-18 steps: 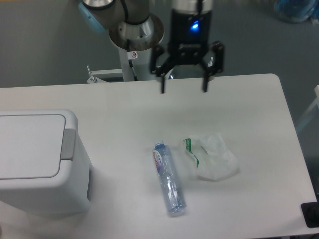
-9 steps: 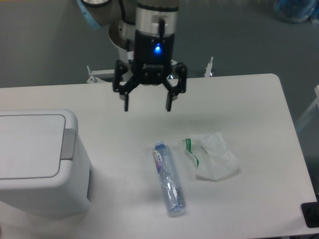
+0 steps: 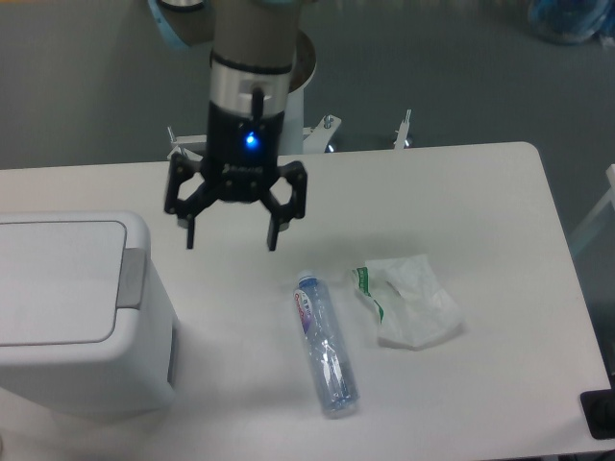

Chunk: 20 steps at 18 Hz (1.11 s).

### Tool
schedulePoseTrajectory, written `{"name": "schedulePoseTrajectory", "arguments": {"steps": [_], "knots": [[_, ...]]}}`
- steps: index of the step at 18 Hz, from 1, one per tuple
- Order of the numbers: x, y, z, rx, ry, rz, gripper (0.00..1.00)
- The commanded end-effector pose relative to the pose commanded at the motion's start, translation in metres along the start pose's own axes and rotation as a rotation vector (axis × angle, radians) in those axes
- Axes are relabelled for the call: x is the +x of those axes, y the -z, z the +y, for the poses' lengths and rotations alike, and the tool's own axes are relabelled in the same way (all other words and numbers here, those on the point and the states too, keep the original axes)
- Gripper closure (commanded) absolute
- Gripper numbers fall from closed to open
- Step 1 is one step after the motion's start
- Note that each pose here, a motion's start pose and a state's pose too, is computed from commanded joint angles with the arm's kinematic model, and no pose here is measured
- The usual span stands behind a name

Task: Open the trash can
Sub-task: 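Move the open gripper over the table toward the white trash can lid, then press the gripper down on the trash can lid edge to pop it open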

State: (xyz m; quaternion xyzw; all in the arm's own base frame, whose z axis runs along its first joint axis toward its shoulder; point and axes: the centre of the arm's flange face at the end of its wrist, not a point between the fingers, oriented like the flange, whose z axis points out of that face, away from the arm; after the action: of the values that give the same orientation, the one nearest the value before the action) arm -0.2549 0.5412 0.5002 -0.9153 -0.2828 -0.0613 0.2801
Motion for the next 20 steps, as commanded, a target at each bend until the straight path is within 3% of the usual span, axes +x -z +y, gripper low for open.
{"name": "schedulePoseTrajectory", "arguments": {"steps": [4, 20], "knots": [[0.014, -0.030, 0.003, -0.041, 0.018, 0.018, 0.00], [0.018, -0.032, 0.003, -0.045, 0.034, 0.048, 0.00]]}}
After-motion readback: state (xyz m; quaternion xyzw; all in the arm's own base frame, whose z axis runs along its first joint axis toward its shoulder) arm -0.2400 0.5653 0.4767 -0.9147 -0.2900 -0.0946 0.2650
